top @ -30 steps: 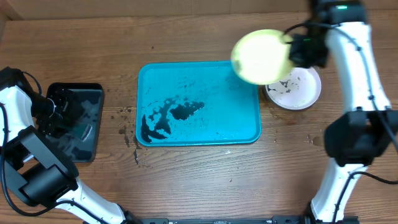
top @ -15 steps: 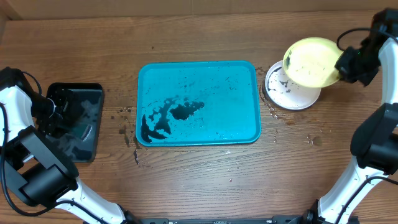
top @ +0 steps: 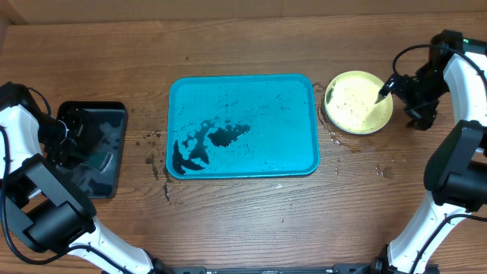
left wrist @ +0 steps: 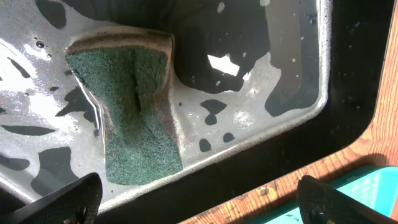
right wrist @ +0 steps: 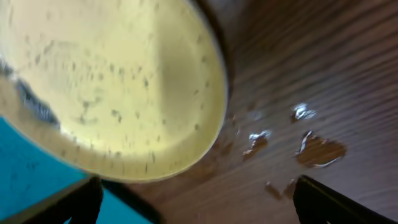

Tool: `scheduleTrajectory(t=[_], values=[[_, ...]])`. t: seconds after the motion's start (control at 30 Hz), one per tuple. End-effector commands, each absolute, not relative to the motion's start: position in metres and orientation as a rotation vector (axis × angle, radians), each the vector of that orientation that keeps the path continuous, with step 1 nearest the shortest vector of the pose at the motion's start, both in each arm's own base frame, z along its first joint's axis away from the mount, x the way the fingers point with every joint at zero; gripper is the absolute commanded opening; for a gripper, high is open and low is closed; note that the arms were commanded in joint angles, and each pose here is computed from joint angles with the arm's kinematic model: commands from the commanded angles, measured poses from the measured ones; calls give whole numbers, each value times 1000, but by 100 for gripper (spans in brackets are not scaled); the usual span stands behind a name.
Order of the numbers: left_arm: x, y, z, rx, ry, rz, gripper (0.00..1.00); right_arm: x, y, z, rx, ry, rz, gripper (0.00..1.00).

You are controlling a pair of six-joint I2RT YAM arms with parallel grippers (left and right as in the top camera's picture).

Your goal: Clean dirty plates on tray and stack at the side

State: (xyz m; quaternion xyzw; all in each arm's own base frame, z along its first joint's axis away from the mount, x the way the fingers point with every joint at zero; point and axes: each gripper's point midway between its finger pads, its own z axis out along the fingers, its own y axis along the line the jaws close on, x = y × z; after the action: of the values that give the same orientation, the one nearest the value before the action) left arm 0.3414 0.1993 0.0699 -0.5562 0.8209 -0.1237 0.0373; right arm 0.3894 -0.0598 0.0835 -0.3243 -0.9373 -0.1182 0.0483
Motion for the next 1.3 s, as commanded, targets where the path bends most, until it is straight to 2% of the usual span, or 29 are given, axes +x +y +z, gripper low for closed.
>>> scheduleTrajectory(t=[0.0, 0.27, 0.53, 0.73, 1.27], values=[[347, 201, 85, -1661, 2497, -383, 100, 397, -33, 132, -873, -2976, -528, 100], [347, 201, 85, -1661, 2497, -383, 100, 360, 35, 220, -571, -3178, -576, 100], [347, 201, 85, -1661, 2497, -383, 100, 283, 96, 282, -185, -3317, -541, 100], [347, 201, 85, -1661, 2497, -383, 100, 239, 139, 298, 101, -3284, -633, 100], [347, 201, 85, -1661, 2497, -383, 100, 233, 150, 299, 163, -3261, -667, 100]])
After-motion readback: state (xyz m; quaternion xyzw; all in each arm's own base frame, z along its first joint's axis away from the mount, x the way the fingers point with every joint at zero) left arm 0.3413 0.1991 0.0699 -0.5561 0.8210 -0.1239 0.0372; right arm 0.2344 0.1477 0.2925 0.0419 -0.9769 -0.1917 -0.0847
